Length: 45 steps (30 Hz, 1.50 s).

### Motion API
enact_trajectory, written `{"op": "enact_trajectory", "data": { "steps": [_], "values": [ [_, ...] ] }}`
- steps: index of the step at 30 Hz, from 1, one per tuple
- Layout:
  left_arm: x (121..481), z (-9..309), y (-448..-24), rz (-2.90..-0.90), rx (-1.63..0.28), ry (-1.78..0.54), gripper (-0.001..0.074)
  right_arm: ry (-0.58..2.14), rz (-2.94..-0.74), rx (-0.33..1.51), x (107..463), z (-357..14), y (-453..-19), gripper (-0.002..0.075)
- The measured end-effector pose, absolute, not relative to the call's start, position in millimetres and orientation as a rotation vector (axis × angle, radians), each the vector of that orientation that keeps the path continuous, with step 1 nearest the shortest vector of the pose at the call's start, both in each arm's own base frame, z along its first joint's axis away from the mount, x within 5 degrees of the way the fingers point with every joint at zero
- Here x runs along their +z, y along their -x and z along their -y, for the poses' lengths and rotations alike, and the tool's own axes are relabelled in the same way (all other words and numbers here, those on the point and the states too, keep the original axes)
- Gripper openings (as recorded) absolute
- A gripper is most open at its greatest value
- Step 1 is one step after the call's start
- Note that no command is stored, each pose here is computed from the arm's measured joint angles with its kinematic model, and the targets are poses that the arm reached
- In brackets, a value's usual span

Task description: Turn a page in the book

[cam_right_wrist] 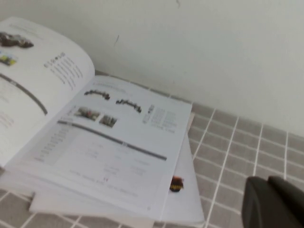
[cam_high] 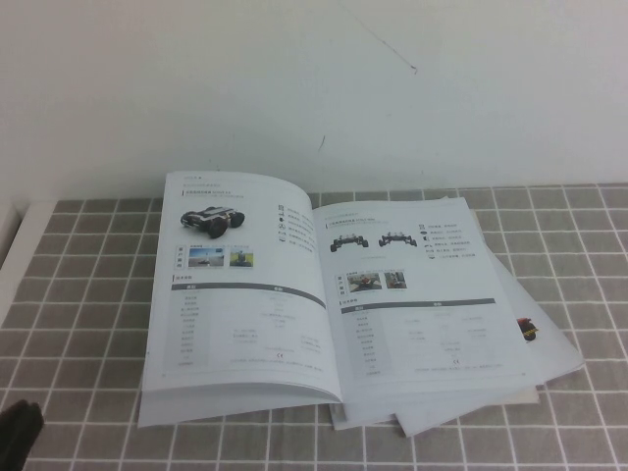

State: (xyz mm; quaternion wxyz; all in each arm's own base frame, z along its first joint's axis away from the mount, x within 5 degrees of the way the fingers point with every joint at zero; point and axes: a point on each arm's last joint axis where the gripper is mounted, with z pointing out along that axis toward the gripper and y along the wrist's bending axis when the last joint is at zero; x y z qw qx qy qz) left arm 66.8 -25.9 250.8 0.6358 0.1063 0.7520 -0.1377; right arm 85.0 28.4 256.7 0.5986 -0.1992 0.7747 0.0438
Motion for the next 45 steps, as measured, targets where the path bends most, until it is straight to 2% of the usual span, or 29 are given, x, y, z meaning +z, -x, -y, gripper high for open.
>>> {"op": "enact_trajectory", "data": {
  "steps": [12, 16, 22, 27, 32, 38, 45],
  "values": [
    [169.5, 25.2, -63.2, -1.969, -0.294, -0.269, -0.0003, 0.524, -2.082, 0.155, 177.0, -28.5, -71.5, -0.0001],
    [167.9, 25.6, -62.3, -1.989, -0.303, -0.27, -0.0003, 0.499, -2.127, 0.185, 161.6, -28.3, -67.3, -0.0001],
    [167.4, 25.9, -61.8, -1.997, -0.312, -0.265, -0.0003, 0.452, -2.141, 0.227, 157.1, -29.1, -65.9, -0.0001],
    [172.8, 22.5, -58.4, -1.894, -0.239, -0.323, -0.0003, 0.438, -2.147, 0.242, 155.5, -29.5, -65.3, -0.0001],
    [179.7, 15.5, -53.7, -1.775, -0.141, -0.286, -0.0003, 0.432, -2.147, 0.247, 155.6, -29.6, -65.3, -0.0001],
    [176.0, 9.4, -52.7, -1.824, -0.04, -0.219, -0.0003, 0.43, -2.147, 0.249, 155.7, -29.7, -65.3, -0.0001],
    [176.1, 10.4, -52.3, -1.831, -0.081, -0.182, -0.0003, 0.43, -2.147, 0.249, 155.7, -29.7, -65.3, -0.0001]
  ]
}}
